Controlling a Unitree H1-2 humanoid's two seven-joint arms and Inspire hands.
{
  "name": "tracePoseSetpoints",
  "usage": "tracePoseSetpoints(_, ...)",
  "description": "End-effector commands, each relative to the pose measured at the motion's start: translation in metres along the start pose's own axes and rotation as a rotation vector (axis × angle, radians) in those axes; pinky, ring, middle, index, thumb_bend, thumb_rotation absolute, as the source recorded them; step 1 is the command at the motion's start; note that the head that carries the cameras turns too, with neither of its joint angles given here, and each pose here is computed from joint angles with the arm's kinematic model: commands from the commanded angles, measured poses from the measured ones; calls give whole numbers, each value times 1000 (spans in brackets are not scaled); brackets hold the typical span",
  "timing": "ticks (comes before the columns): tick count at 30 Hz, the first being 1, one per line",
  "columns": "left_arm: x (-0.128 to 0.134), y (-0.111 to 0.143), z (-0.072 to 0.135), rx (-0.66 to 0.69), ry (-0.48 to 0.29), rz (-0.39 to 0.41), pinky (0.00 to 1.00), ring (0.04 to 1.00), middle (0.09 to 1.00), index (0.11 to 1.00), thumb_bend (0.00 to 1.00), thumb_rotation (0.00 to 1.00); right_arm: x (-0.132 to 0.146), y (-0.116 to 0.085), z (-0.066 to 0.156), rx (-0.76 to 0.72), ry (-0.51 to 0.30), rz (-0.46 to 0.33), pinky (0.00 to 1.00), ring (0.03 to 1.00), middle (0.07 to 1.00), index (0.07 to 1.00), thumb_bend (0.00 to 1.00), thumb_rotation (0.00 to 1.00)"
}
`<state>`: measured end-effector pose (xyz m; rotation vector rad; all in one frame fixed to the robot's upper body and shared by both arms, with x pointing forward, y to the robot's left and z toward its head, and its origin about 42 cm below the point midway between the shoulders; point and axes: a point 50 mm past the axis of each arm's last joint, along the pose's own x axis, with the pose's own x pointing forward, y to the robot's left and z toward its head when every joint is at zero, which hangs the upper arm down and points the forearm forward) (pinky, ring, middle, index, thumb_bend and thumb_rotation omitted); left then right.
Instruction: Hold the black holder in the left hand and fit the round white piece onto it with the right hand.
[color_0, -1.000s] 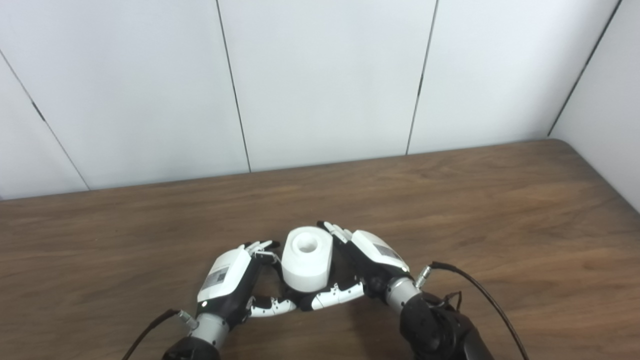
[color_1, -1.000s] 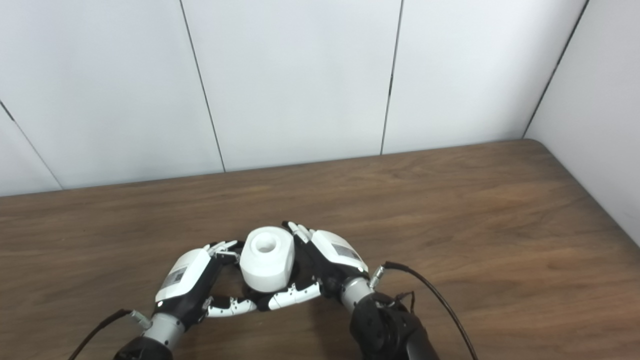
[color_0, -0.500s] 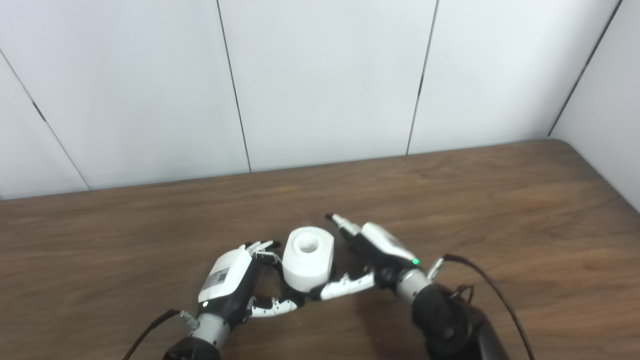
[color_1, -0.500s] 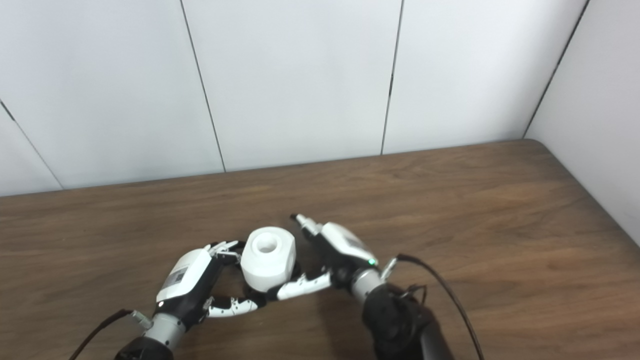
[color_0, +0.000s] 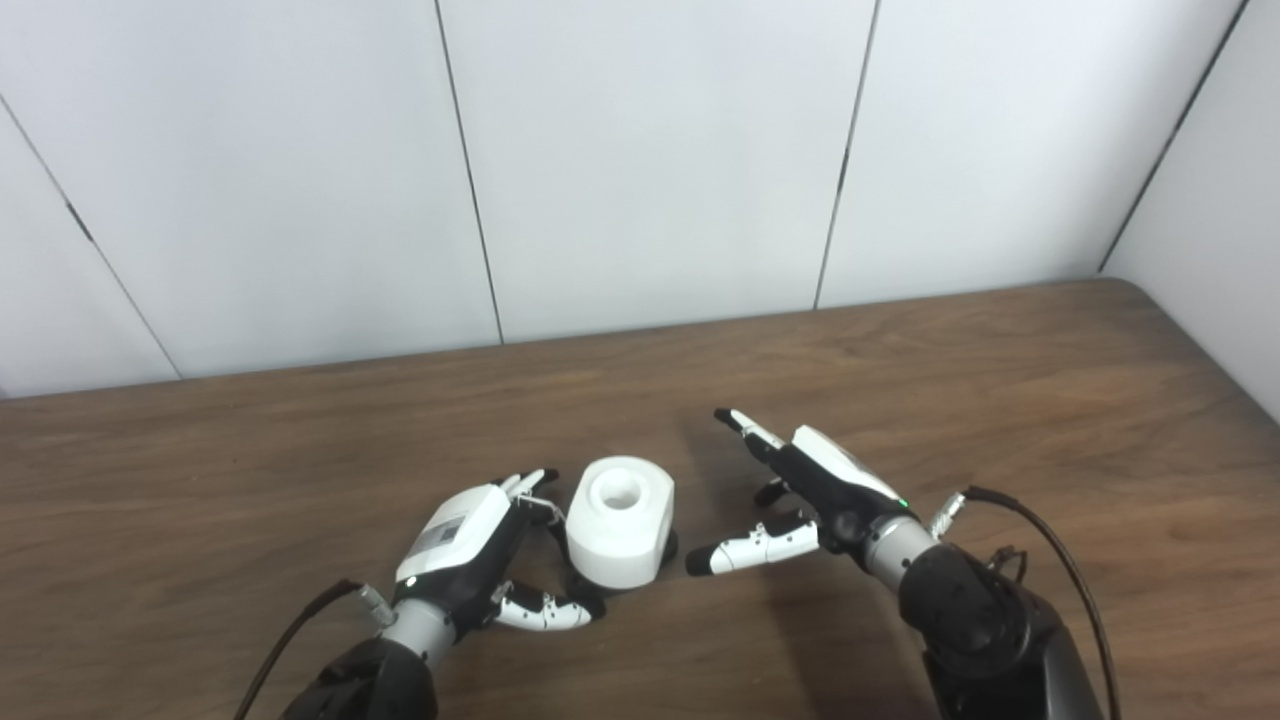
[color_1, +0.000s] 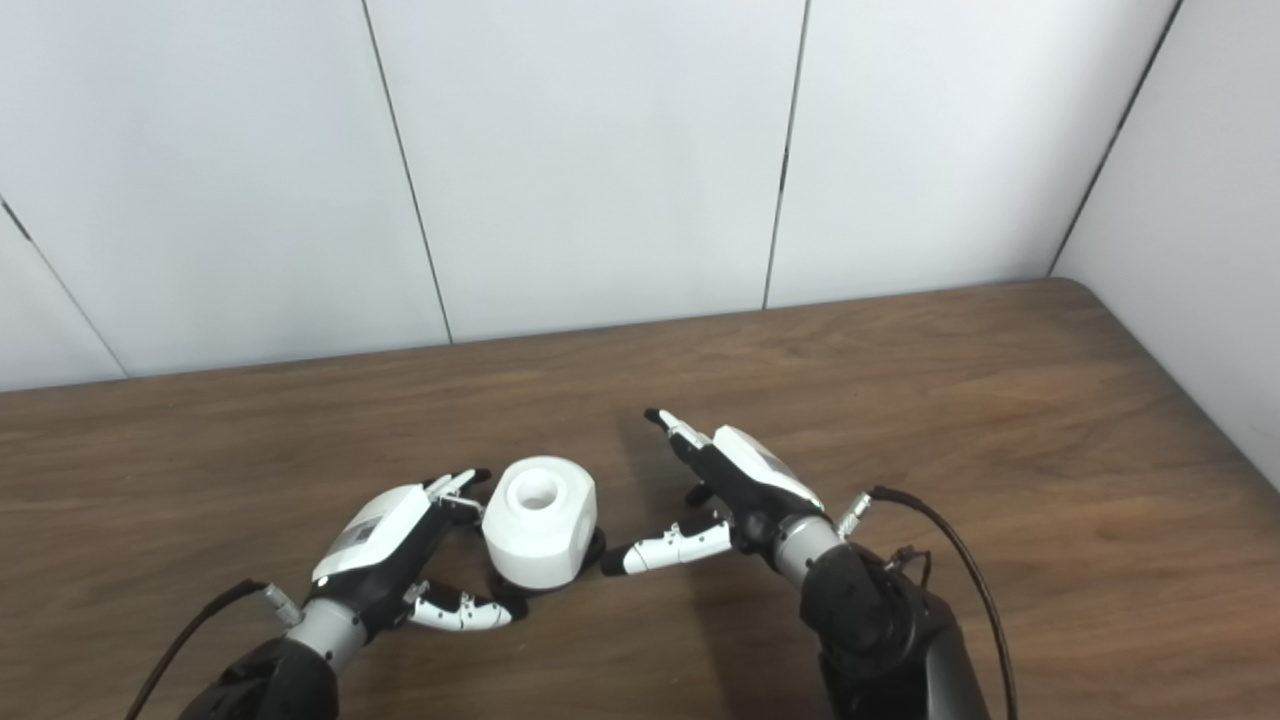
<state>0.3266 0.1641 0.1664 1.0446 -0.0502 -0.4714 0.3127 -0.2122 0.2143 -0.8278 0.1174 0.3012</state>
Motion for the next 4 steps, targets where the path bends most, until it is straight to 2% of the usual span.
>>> tracePoseSetpoints(1,-1,0,-4,15,21,-21,977,980,968,824,1000,182,-3,-7,3,-7,-15,-16,733,1000,1000,1000,1000,475)
tracePoseSetpoints(4,-1,2,-5,18,35,-32,997,992,983,883,1000,213,-2,-6,3,-10,-15,-12,747,1000,1000,1000,1000,475)
